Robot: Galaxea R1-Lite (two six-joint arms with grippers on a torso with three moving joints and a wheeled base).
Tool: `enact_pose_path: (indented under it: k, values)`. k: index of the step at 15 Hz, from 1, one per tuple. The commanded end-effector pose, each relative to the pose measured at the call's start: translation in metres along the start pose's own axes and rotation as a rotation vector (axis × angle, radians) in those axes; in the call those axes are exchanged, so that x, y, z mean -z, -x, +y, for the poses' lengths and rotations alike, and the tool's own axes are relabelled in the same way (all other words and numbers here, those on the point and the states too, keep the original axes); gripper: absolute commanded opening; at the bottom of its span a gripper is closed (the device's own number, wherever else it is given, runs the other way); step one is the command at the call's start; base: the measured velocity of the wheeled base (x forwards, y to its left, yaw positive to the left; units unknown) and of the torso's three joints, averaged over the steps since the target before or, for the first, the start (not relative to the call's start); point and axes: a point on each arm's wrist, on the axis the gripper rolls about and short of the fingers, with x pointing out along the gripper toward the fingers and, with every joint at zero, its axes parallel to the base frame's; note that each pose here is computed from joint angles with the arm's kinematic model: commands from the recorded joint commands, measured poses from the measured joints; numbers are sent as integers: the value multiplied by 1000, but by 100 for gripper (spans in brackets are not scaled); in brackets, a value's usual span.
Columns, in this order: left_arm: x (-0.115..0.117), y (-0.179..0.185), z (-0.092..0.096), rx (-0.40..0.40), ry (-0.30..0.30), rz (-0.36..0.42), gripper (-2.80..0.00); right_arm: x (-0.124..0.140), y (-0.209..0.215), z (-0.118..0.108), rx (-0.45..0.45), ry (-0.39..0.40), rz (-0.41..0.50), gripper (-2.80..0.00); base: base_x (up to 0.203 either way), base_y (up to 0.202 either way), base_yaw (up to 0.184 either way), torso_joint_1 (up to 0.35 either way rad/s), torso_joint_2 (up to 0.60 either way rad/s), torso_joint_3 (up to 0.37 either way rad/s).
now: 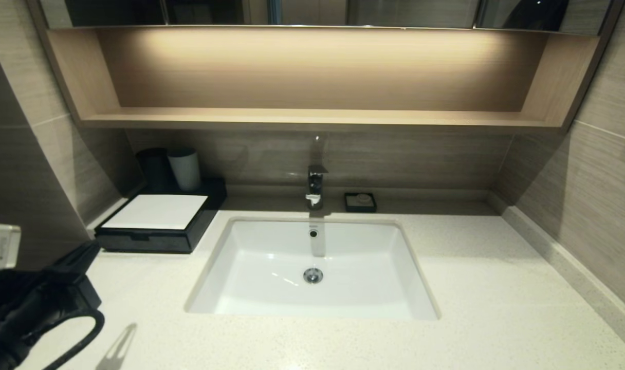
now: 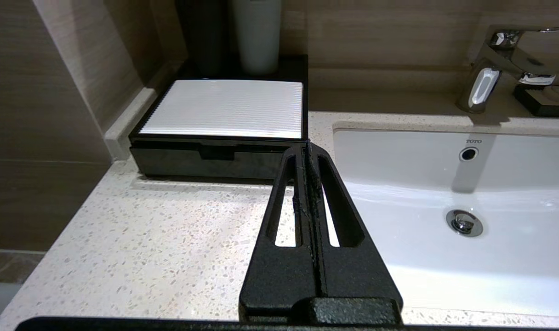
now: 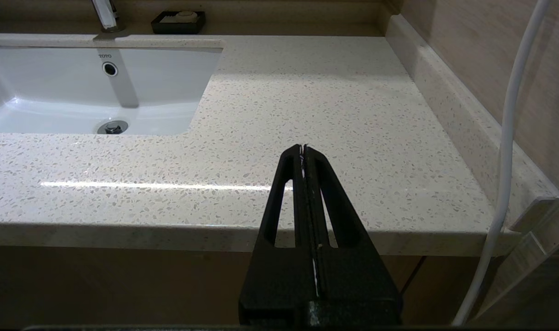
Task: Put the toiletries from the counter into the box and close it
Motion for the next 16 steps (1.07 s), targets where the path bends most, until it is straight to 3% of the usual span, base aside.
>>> enact_pose_path:
  k: [1, 3, 8, 16]
  values:
    - [-12, 29, 3, -9, 3, -74, -280, 0, 0, 0, 0, 1, 0, -280, 0, 0, 0, 0, 0, 0]
    - [-20, 47, 4, -11, 5, -88, -280, 0, 0, 0, 0, 1, 1, -280, 0, 0, 0, 0, 0, 0]
    - [-33, 91, 6, 2, 35, -23, -280, 0, 0, 0, 0, 1, 0, -280, 0, 0, 0, 0, 0, 0]
    - [-9, 131, 6, 20, 38, -48, -280, 0, 0, 0, 0, 1, 0, -280, 0, 0, 0, 0, 0, 0]
